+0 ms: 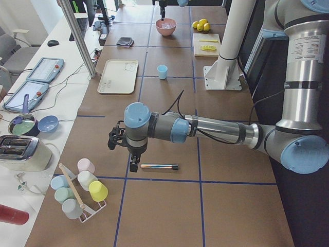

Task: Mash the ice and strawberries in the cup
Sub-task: 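Lower the right gripper into the bowl and grasp another ice cube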

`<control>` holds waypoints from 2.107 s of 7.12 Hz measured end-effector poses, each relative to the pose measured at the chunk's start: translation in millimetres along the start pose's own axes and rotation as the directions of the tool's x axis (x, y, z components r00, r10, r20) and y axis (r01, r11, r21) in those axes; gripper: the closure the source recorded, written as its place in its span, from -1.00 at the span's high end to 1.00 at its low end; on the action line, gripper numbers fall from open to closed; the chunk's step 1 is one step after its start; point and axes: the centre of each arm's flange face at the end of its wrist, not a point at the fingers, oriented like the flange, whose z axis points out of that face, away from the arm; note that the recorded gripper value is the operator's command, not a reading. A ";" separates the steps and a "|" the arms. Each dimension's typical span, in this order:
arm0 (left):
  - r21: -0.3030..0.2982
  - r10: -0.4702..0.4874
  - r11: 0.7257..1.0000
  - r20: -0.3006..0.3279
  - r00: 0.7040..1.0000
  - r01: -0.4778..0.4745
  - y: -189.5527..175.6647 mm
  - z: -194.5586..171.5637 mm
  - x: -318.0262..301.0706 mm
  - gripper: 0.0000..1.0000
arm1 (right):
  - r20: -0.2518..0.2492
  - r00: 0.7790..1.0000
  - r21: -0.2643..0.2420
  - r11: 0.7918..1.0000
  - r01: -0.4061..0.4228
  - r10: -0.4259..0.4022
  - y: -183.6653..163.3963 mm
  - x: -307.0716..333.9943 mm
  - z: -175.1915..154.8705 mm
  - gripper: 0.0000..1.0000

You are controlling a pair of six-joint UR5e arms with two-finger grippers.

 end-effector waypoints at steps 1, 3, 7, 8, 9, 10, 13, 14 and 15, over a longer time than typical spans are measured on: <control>0.000 0.001 1.000 0.000 1.000 -0.001 -0.1 0.0 0.2 1.00 | -0.001 1.000 -0.012 1.000 0.003 -0.003 2.1 0.2 3.9 0.73; 0.000 0.001 1.000 0.000 1.000 -0.001 -0.2 -0.1 0.4 1.00 | -0.004 1.000 -0.047 0.999 0.019 -0.019 8.6 -4.9 20.2 0.61; 0.002 0.001 1.000 -0.001 1.000 -0.001 -1.0 -0.3 0.9 1.00 | -0.009 0.999 -0.079 0.996 0.032 -0.033 19.4 -8.1 32.9 0.33; 0.001 0.001 1.000 -0.002 1.000 -0.001 -0.9 0.0 1.0 1.00 | -0.015 0.999 -0.086 0.996 0.030 -0.031 23.5 -5.2 35.2 0.29; 0.001 0.001 1.000 -0.002 1.000 -0.001 -0.8 0.1 1.1 1.00 | -0.019 0.999 -0.093 0.995 0.032 -0.034 27.1 -4.8 38.0 0.26; 0.001 0.001 1.000 -0.002 1.000 -0.001 -0.8 -0.1 1.0 1.00 | -0.019 0.999 -0.100 0.994 0.038 -0.040 29.1 -7.7 41.0 0.23; 0.002 0.001 1.000 -0.002 1.000 -0.001 -1.0 -0.3 1.1 1.00 | -0.019 0.998 -0.110 0.993 0.050 -0.053 30.9 -13.3 46.0 0.19; 0.002 0.001 1.000 -0.002 1.000 -0.001 -1.0 -0.3 1.1 1.00 | -0.020 0.998 -0.111 0.993 0.051 -0.054 31.2 -13.3 46.6 0.18; 0.002 0.001 1.000 -0.003 1.000 -0.001 -1.0 -0.3 1.1 1.00 | -0.022 0.998 -0.112 0.992 0.051 -0.053 31.3 -12.9 47.5 0.17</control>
